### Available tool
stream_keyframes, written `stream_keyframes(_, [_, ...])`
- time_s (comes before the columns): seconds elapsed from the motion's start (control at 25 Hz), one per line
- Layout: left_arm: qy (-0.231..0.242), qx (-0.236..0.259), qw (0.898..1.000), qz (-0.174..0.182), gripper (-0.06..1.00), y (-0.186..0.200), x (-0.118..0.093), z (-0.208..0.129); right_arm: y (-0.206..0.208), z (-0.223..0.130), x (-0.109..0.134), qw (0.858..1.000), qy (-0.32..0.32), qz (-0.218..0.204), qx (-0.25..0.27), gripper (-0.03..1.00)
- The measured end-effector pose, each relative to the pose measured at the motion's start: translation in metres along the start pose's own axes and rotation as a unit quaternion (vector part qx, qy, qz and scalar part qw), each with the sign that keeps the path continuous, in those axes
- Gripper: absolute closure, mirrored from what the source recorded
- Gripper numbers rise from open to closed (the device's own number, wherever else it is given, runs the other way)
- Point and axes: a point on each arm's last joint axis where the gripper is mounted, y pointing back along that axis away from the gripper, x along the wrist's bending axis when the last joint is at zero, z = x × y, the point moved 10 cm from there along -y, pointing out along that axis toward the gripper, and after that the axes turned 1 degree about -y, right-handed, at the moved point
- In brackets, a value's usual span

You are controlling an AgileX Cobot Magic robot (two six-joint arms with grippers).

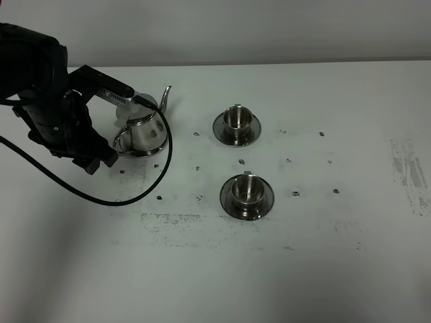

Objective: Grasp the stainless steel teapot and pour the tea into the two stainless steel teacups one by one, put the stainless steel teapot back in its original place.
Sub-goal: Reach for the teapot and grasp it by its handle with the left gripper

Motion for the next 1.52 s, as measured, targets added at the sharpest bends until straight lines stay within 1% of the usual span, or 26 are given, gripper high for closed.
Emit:
stream_keyframes(0.12, [0.002,-0.019,1.000,-0.001,0.40,-0.004,0.000,0.008,0.000,0.000,0.000,1.000,0.000,0.000,0.000,0.38])
stream_keyframes(0.24, [0.012,-0.044,0.999,-0.009,0.40,-0.003,-0.003,0.018,0.000,0.000,0.000,1.000,0.000,0.000,0.000,0.38])
stream_keyframes(0.36, [0.021,-0.049,0.998,-0.020,0.40,-0.004,-0.006,0.025,0.000,0.000,0.000,1.000,0.000,0.000,0.000,0.38])
stream_keyframes(0.72, [0.024,-0.028,0.999,-0.025,0.40,-0.013,-0.001,0.044,0.000,0.000,0.000,1.000,0.000,0.000,0.000,0.38])
stream_keyframes(0.88, [0.026,-0.012,0.999,-0.029,0.40,-0.019,0.000,0.047,0.000,0.000,0.000,1.000,0.000,0.000,0.000,0.38])
stream_keyframes(1.12, [0.028,-0.016,0.999,-0.029,0.40,-0.024,0.003,0.060,0.000,0.000,0.000,1.000,0.000,0.000,0.000,0.38])
stream_keyframes(1.24, [0.029,-0.020,0.999,-0.036,0.40,-0.026,-0.001,0.068,0.000,0.000,0.000,1.000,0.000,0.000,0.000,0.38])
stream_keyframes(1.52, [0.022,-0.009,0.999,-0.042,0.40,-0.032,-0.007,0.078,0.000,0.000,0.000,1.000,0.000,0.000,0.000,0.38])
